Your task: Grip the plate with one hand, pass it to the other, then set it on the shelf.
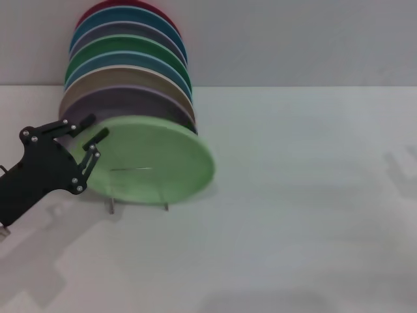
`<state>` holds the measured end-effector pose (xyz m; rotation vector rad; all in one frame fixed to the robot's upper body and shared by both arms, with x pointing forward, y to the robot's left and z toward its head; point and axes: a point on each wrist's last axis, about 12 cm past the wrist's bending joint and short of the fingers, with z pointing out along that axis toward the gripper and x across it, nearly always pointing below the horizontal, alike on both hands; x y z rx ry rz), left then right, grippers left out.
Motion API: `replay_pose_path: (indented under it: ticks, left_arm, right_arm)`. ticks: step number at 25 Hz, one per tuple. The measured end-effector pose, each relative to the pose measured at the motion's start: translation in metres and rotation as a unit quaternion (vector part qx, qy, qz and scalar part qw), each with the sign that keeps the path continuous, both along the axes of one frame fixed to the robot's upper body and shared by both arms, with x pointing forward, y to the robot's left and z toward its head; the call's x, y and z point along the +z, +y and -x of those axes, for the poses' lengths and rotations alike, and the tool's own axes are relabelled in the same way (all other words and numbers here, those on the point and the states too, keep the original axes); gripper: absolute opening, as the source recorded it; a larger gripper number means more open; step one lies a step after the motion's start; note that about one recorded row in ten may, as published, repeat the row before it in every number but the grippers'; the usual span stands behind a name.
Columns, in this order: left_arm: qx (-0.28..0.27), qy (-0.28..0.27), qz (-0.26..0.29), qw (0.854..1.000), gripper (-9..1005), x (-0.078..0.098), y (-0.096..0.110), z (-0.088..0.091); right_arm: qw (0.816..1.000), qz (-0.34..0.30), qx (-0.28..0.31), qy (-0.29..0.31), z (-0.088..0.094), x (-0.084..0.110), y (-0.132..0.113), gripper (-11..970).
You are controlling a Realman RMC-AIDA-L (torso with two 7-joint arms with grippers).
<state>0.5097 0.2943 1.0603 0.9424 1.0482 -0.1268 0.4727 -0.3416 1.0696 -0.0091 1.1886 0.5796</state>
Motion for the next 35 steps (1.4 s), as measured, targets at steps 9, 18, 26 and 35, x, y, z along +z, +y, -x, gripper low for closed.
replay_pose_path:
  ticks: [9,18,26,35]
  left_arm:
    - [0.012,0.0,-0.008,1.0,298,-0.003,-0.004,-0.003]
    - [0.018,-0.029,-0.005,0.999,368,-0.004,-0.007,0.007]
    - [0.09,-0.117,0.104,0.983,430,0.01,0.008,0.041]
    - [0.266,-0.127,0.17,0.94,735,-0.002,0.033,0.079]
  right_arm:
    - [1.0,0.0,0.0,-0.001,0.0,0.0,0.0,620]
    - [1.0,0.002,0.001,-0.004,-0.001,0.002,0.0,620]
    - [1.0,0.011,-0.009,-0.007,0.0,0.001,-0.002,620]
    - [0.996,0.062,-0.07,-0.013,-0.002,-0.009,0.003,620]
